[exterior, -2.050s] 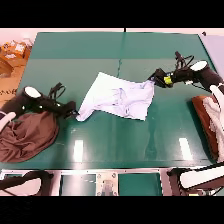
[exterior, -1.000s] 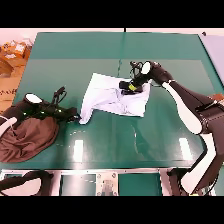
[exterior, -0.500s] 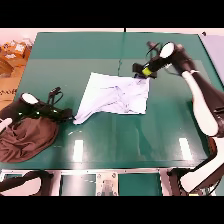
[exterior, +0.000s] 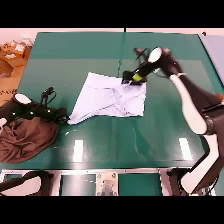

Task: Fold the shirts.

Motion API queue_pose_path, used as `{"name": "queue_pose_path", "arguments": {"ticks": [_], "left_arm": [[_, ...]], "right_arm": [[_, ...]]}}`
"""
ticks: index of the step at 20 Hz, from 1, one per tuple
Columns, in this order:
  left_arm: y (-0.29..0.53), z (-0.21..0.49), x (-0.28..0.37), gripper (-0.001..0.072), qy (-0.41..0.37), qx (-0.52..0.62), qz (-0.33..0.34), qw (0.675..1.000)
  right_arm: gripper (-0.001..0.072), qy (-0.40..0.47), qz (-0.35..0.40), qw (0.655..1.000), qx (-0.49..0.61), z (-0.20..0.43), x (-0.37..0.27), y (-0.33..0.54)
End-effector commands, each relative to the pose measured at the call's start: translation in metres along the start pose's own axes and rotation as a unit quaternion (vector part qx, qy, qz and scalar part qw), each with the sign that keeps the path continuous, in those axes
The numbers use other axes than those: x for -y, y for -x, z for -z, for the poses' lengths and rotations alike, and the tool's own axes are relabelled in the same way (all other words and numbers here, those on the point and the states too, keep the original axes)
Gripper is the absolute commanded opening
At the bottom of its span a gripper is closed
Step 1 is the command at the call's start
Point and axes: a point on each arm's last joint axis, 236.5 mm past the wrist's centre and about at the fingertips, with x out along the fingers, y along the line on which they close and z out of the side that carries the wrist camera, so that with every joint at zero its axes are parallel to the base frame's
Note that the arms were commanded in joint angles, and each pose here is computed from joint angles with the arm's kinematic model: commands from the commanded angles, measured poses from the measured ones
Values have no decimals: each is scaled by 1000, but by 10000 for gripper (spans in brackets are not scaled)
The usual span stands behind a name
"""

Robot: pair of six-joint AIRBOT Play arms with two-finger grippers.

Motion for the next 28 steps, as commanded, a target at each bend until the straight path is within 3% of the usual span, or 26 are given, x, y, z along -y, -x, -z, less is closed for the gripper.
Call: {"name": "queue_pose_path", "arguments": {"ticks": [1,4,5,6,12,18,22,27,28], "left_arm": [[1,2,0,23,-7,-5,2,1000],[1,2,0,23,-6,-4,2,1000],[1,1,0,22,-6,-2,1,1000],[1,0,0,22,-6,0,0,1000],[13,-6,-22,22,31,16,-6,999],[32,-16,-54,22,84,50,-12,995],[33,-25,-49,22,93,67,0,993],[36,-37,-20,22,87,89,63,990],[36,-37,-20,23,87,88,63,990]], "right_arm": [[552,32,-2,999,-28,21,-26,-54],[547,19,-2,999,-29,23,-29,-63],[328,10,-4,1000,-18,16,-28,-60],[9,8,-5,1000,-9,8,-27,-55],[16,10,-5,995,102,-52,-11,92],[15,-76,143,975,149,-10,124,257],[14,-179,160,963,124,50,207,237],[19,-296,60,947,113,97,227,118],[72,-306,60,944,107,105,232,109]]}}
